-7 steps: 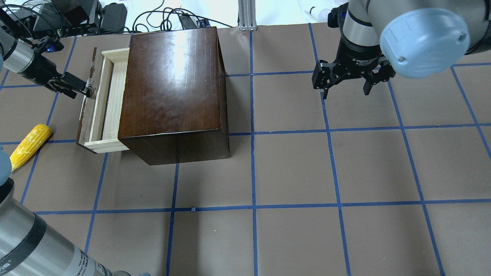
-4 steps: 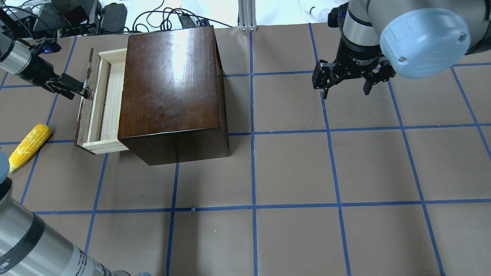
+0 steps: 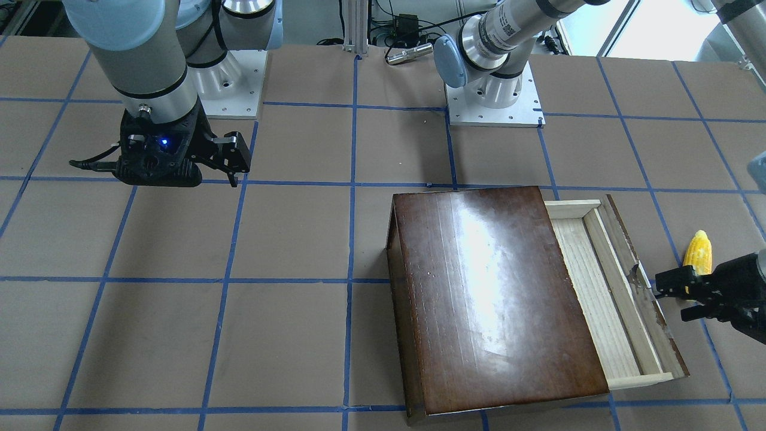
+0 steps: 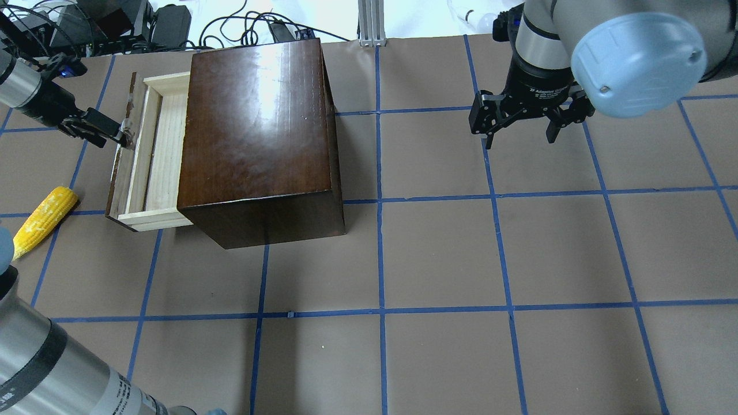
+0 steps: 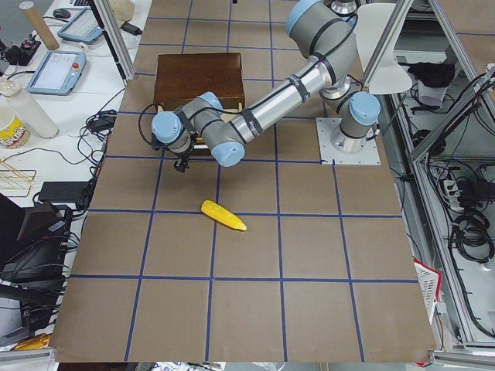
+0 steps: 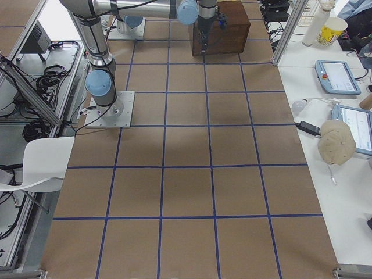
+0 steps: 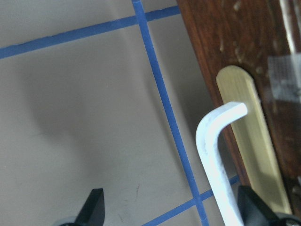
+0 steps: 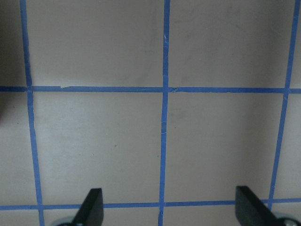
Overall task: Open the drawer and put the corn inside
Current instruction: 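Release the handle and move the left gripper over the yellow corn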
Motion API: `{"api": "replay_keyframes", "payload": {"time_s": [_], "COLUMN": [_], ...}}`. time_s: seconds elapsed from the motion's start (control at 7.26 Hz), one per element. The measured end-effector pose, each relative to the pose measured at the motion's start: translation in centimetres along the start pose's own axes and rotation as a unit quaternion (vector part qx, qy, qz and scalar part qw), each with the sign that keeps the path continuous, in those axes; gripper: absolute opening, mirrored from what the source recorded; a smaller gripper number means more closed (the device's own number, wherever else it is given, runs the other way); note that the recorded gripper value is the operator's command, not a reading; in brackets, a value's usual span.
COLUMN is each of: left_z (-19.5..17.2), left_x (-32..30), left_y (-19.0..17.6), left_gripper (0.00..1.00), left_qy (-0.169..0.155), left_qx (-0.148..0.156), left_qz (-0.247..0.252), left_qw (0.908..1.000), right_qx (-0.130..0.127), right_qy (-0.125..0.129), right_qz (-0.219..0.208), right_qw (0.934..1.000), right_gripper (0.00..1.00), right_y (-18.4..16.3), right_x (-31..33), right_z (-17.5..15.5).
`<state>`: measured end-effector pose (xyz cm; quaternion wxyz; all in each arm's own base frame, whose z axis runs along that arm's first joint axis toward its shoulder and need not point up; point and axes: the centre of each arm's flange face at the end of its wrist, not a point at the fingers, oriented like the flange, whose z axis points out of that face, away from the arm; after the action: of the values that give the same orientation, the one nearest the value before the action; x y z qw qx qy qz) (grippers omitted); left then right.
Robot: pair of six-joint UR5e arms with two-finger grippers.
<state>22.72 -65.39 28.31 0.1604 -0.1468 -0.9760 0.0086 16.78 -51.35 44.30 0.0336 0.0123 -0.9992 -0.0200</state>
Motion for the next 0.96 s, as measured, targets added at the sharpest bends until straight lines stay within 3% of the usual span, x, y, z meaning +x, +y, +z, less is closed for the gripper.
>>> {"api": "replay_keyframes", "payload": {"time_s": [0.55, 0.96], "left_z": [-6.1, -8.0], "left_x": [0.0, -5.8], "left_y": [2.0, 6.5], "left_gripper": [1.0, 1.0], "left_qy": [-0.025, -0.086], "left_qx": [0.002, -0.041], "left_qz": [-0.017, -0.018], "left_qw": [0.9995, 0.9953], "right_qx": [0.0, 0.0], "right_qy": [0.0, 0.0], "right_qz": [0.0, 0.0], "right_qw": [1.0, 1.0], "right_gripper": [1.0, 1.0], "right_y": [0.0, 0.0], "right_x": [0.0, 0.0], "right_z": [0.0, 0.0]}}
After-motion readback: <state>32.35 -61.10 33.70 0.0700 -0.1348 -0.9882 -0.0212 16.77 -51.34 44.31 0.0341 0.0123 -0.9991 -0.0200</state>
